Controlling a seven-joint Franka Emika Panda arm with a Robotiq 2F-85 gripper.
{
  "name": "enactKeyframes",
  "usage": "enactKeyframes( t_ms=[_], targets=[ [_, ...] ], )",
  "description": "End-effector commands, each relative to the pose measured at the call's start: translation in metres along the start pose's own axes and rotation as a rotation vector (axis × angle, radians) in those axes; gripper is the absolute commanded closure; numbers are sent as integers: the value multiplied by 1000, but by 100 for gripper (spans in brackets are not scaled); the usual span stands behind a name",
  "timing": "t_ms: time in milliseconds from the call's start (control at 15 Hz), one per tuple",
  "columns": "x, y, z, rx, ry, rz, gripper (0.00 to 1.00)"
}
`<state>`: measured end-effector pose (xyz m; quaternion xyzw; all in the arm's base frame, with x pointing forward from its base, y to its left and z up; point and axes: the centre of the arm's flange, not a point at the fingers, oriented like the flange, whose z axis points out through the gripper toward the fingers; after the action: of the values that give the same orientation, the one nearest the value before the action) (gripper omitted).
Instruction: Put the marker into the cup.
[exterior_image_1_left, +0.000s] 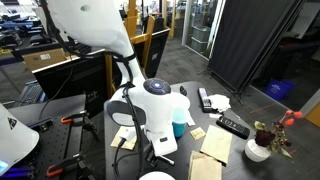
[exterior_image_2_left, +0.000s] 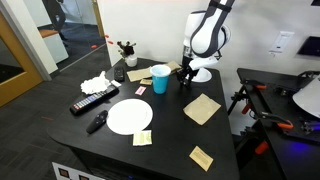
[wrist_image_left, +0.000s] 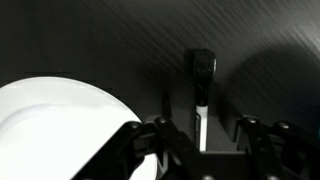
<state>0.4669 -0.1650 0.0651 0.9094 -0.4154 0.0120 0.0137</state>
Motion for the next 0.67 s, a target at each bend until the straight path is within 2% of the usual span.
enactKeyframes(
  t_ms=[0,200,600],
  targets=[
    [3,2,5,23,13,3,78],
    [5,1,4,26,16,2,99],
    [0,4,-20,-8,-4,-12,97]
  ],
)
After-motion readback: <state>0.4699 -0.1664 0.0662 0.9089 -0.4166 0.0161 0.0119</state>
